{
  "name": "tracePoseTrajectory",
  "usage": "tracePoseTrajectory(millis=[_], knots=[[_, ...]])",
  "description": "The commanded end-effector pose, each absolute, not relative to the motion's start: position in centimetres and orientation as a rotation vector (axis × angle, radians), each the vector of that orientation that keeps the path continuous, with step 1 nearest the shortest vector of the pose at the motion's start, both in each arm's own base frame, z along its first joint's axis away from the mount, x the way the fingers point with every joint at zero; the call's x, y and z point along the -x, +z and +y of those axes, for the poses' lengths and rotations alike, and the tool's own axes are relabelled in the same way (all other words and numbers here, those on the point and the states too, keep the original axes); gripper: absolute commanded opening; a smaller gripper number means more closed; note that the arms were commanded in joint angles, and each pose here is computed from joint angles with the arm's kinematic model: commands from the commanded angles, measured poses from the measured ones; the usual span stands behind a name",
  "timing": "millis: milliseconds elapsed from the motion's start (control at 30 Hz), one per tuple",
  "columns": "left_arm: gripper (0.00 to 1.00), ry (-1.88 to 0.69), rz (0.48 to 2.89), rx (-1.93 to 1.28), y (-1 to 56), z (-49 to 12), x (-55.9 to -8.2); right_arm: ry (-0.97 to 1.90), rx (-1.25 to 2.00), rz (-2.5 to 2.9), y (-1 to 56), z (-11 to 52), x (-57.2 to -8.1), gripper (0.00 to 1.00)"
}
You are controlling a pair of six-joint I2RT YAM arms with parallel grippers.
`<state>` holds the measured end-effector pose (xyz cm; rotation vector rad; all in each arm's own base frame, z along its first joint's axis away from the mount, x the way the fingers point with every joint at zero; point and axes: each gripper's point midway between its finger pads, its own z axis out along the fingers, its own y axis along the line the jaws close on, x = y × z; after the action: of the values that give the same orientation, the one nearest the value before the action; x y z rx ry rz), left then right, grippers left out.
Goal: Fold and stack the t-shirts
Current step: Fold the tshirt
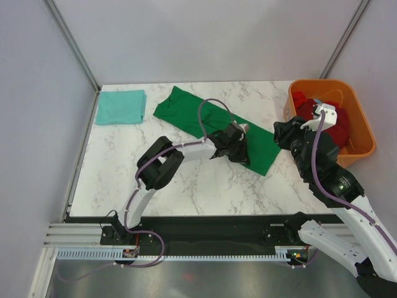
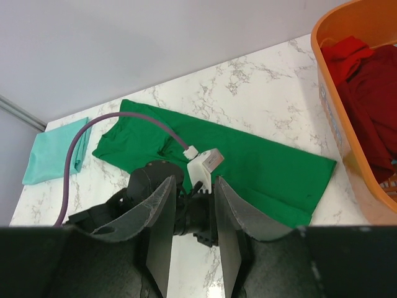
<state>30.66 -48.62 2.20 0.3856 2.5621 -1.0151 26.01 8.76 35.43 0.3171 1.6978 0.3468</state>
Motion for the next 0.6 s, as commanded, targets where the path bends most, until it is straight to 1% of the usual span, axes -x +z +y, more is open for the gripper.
tracePoseTrajectory(millis=[0,33,133,167,233,267,300,467,500,567], knots=[[0.12,-0.788,2.734,-0.349,-1.9,-43.9,-27.6,0.332,-0.342,1.652,37.3,7.7,-25.6,0.40],[0.12,-0.791,2.720,-0.359,-1.1,-43.7,-27.3,0.329,-0.342,1.653,37.3,7.7,-25.6,0.40],[0.12,-0.735,2.751,-0.356,-1.6,-41.5,-25.9,0.320,-0.351,1.658,36.9,7.6,-25.6,0.40],[0.12,-0.744,2.734,-0.350,-0.5,-41.1,-25.7,0.313,-0.354,1.665,36.6,7.6,-25.8,0.40],[0.12,-0.696,2.760,-0.335,-0.9,-39.0,-24.4,0.298,-0.355,1.688,35.7,7.8,-26.2,0.40],[0.12,-0.712,2.736,-0.328,0.5,-38.6,-24.2,0.290,-0.354,1.700,35.3,8.0,-26.5,0.40],[0.12,-0.674,2.773,-0.324,-0.4,-37.0,-22.9,0.290,-0.345,1.710,35.1,8.3,-26.7,0.40],[0.14,-0.593,2.812,-0.264,-0.7,-31.9,-19.6,0.278,-0.256,1.842,31.5,11.1,-28.9,0.40],[0.14,-0.542,2.853,-0.251,-1.9,-29.9,-18.1,0.287,-0.244,1.859,30.9,11.7,-29.2,0.40],[0.15,-0.527,2.840,-0.208,-1.3,-28.4,-17.4,0.332,-0.202,1.912,29.5,13.3,-29.9,0.40]])
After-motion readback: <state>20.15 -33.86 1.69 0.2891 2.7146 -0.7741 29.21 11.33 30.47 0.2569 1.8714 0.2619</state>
